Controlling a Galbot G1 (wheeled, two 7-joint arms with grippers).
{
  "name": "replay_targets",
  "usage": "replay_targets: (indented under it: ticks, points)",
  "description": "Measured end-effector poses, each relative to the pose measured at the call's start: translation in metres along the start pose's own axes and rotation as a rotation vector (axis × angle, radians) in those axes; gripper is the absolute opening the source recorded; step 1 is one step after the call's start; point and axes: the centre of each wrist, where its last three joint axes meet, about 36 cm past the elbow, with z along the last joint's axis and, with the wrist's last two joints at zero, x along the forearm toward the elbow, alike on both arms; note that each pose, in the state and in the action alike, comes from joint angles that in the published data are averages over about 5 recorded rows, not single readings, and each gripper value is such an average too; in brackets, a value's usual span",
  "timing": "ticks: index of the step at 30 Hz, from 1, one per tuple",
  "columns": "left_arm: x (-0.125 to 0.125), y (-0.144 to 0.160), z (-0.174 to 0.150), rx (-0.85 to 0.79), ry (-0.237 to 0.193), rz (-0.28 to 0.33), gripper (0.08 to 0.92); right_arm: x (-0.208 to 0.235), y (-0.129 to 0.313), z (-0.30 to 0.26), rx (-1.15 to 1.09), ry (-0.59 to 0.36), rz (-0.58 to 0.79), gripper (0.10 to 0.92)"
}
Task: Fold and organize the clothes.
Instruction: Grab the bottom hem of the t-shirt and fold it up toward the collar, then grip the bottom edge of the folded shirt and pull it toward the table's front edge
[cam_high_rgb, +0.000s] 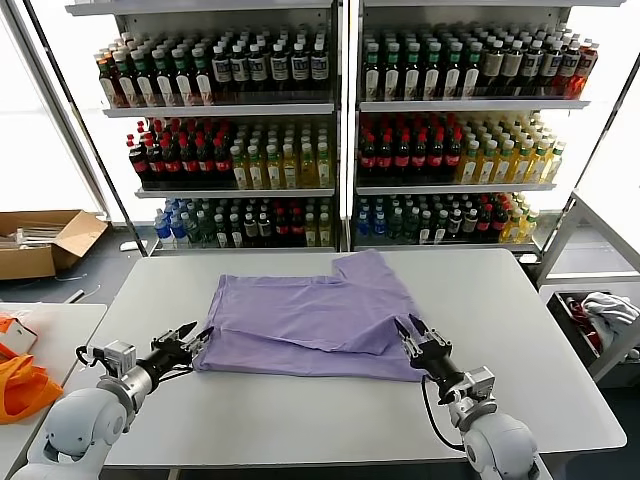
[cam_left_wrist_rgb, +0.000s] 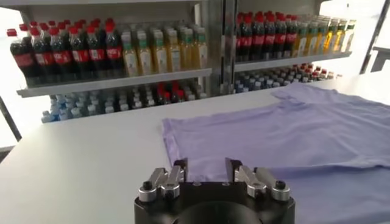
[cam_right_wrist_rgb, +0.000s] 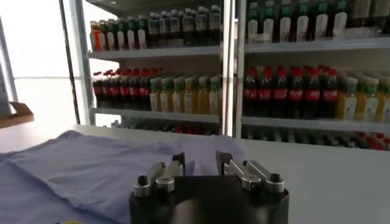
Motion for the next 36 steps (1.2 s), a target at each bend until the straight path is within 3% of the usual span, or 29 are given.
replay_targets:
  ticks: [8,13,18,29,36]
  points:
    - [0.008,-0.012,0.02,0.01,0.027,-0.004,0.786,0.039,0.001,0.011,0.0,0.091,0.096,0.789]
    - [0.006,-0.017,0.031,0.027,0.048,-0.006,0.821,0.052,0.009,0.016,-0.014,0.14,0.119,0.813]
    - [0.002,-0.013,0.038,0.04,0.065,-0.014,0.782,0.055,0.022,0.021,-0.036,0.176,0.121,0.699]
    - [-0.008,-0.002,0.051,0.07,0.104,-0.021,0.464,0.041,0.048,0.034,-0.103,0.217,0.086,0.369]
    - [-0.008,0.001,0.056,0.082,0.106,-0.015,0.282,0.038,0.051,0.035,-0.128,0.211,0.061,0.164]
